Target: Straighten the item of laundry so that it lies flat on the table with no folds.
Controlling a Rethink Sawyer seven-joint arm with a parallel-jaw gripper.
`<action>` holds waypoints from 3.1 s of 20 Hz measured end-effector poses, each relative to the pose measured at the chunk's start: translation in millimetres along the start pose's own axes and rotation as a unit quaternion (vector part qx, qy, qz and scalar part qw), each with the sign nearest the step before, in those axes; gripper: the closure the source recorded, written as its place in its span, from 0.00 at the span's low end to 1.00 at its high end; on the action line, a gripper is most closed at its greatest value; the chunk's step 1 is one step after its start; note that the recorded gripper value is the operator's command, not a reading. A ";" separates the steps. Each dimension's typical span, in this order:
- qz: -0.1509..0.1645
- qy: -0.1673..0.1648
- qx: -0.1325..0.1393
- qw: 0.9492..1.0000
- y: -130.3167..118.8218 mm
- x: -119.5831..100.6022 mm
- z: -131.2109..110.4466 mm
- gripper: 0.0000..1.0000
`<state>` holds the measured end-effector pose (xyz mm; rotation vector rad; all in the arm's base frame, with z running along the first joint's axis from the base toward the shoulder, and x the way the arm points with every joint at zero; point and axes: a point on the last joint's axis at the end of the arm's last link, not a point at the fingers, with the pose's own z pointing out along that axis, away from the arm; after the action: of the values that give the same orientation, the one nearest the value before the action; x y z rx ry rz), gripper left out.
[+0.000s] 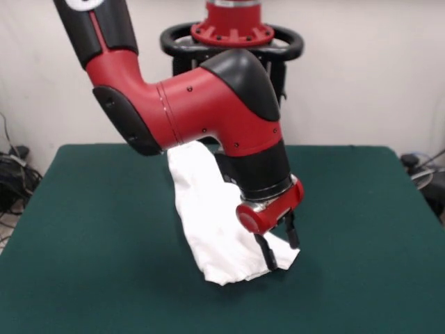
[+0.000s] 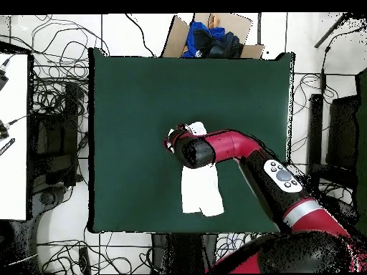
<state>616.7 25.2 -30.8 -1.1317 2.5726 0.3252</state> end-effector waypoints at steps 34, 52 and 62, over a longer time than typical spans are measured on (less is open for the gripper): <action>-0.032 0.013 -0.002 0.999 13.0 18.2 24.7 0.00; -0.032 0.013 0.002 0.999 9.3 16.5 26.0 1.00; -0.035 0.016 0.004 0.999 9.2 16.7 22.4 1.00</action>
<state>603.4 27.3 -57.0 -1.2312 2.5523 0.2819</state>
